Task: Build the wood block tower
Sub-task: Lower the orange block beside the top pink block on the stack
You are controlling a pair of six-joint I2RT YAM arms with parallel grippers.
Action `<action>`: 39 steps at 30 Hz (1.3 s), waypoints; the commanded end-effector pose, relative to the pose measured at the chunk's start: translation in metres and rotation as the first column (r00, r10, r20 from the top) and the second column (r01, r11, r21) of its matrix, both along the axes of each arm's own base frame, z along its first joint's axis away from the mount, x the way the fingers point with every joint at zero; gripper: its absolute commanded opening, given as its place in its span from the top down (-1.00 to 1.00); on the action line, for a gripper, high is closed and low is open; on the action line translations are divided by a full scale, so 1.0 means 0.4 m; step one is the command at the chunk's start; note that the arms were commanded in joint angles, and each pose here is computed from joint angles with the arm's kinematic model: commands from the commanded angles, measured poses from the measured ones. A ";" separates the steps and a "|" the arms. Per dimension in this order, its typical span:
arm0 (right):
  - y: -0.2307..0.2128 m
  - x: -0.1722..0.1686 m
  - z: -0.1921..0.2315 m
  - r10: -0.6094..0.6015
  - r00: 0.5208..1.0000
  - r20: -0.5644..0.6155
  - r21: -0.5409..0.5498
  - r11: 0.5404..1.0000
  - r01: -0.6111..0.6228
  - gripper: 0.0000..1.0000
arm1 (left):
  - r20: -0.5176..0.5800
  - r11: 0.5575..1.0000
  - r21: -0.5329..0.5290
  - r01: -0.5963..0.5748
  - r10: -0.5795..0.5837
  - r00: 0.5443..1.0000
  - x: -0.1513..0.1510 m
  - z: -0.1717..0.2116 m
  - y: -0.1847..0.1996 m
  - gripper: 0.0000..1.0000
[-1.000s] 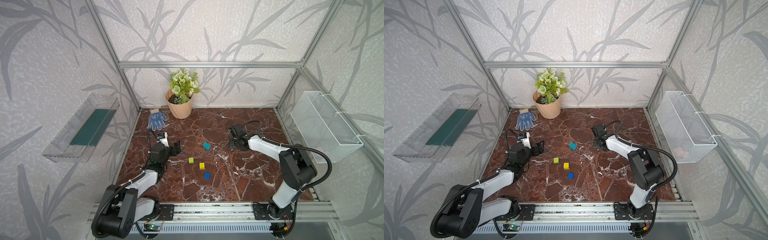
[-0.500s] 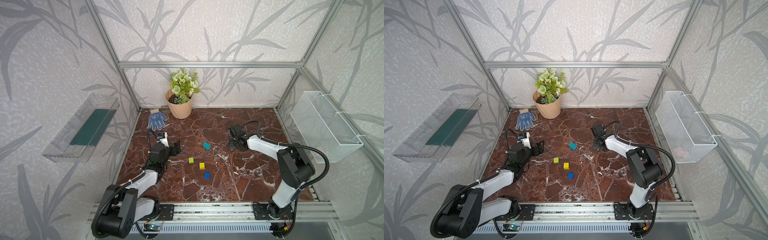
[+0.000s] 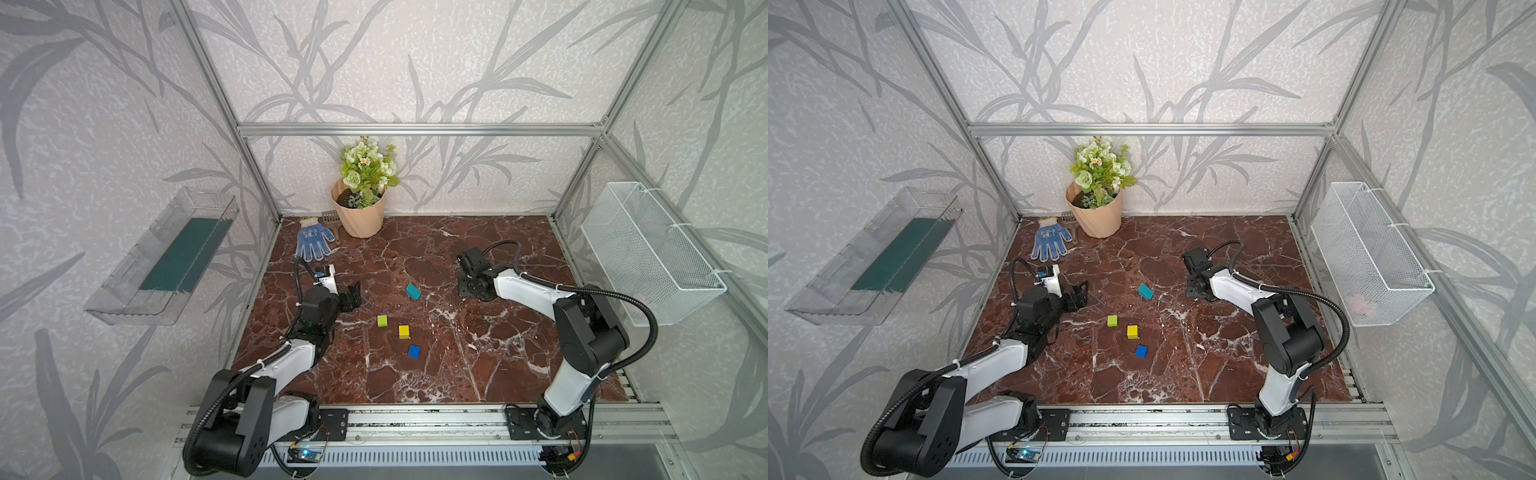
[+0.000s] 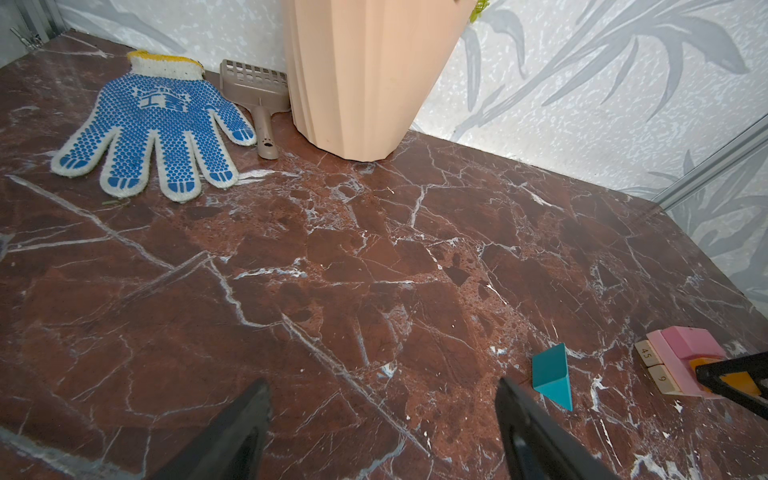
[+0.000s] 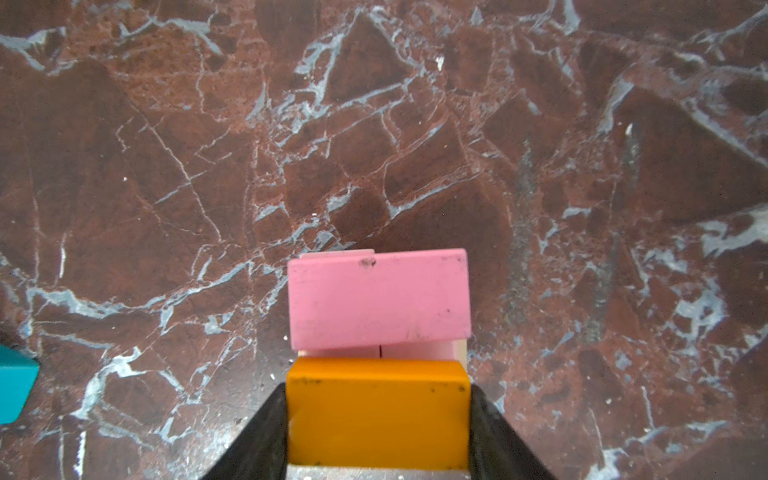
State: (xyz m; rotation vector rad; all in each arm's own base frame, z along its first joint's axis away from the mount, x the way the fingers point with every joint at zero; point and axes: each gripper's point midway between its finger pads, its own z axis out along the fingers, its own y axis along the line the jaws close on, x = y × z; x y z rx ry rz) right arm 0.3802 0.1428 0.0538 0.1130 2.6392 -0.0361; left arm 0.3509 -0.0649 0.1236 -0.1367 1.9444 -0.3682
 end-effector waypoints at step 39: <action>-0.009 0.015 0.003 -0.021 1.000 -0.012 -0.019 1.000 0.021 -0.01 | 0.021 1.000 0.001 0.004 -0.004 1.000 -0.002 0.012 -0.003 -0.71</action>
